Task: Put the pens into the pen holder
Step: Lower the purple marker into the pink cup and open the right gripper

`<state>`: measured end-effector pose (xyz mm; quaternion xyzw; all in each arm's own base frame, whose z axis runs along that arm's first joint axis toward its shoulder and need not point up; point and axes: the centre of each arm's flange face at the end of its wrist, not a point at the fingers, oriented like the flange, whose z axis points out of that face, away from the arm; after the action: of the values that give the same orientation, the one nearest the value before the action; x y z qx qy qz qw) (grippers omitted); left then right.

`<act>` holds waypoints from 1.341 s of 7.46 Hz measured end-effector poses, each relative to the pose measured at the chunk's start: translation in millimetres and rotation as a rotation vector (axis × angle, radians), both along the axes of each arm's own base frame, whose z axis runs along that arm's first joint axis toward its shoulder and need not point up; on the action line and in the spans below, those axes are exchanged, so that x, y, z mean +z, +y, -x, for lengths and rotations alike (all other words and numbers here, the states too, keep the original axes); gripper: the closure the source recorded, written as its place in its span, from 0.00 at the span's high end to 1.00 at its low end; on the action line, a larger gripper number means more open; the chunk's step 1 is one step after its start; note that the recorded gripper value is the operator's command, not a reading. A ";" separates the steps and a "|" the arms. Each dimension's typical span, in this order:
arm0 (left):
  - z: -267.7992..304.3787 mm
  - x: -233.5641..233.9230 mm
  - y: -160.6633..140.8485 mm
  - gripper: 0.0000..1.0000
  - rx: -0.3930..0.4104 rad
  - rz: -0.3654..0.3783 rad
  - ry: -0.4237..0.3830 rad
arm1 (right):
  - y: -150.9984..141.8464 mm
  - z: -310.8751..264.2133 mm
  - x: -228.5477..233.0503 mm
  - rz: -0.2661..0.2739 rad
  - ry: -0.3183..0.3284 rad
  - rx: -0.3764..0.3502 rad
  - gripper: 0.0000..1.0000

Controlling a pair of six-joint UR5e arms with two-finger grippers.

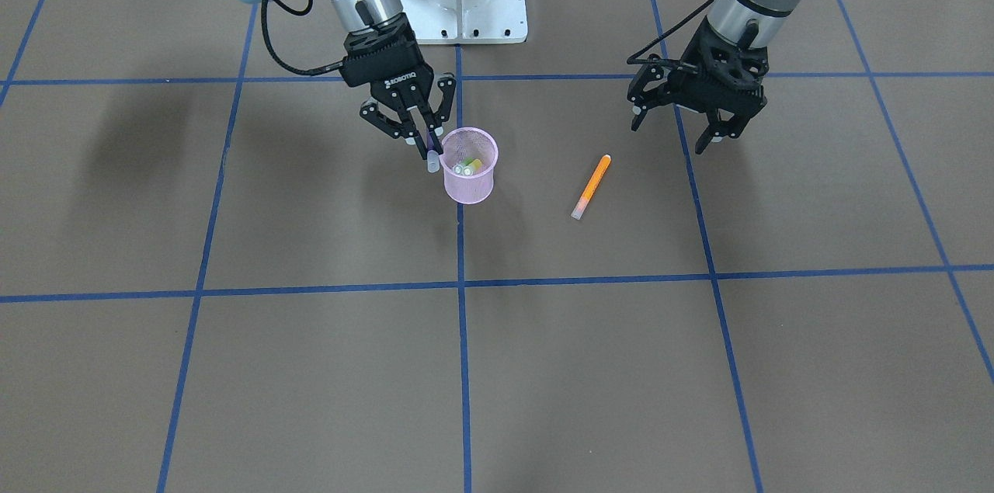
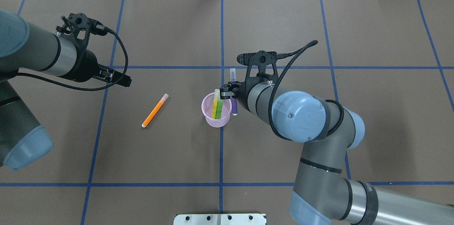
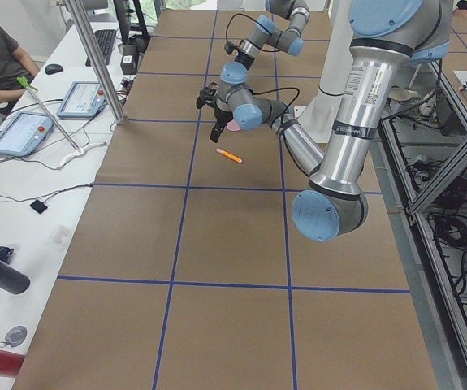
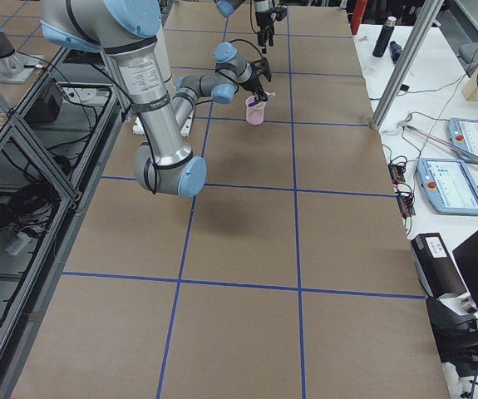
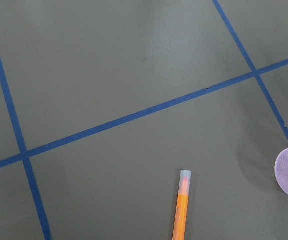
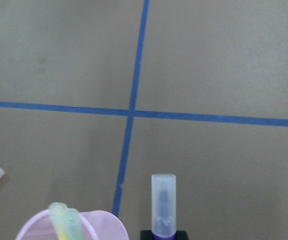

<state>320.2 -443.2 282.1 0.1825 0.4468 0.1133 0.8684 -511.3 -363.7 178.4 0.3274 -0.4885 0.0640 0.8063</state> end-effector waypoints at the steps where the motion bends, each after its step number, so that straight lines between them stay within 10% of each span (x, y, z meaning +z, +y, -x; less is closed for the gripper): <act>1: -0.1 0.8 -0.1 0.99 0.000 0.001 -0.001 | 10.9 7.7 -3.6 -0.042 -0.024 0.057 0.00; 8: -0.5 4.6 -0.1 0.99 0.001 0.006 -0.007 | 13.9 37.5 -5.9 -0.089 -0.004 0.160 0.01; 10: -1.9 5.5 0.2 0.99 0.002 0.007 -0.008 | 15.7 42.5 -5.3 -0.086 -0.001 0.154 0.16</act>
<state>322.1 -443.0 287.6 0.1783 0.4438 0.1134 0.8709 -553.8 -348.0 173.1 0.3983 -0.4647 0.1050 0.7839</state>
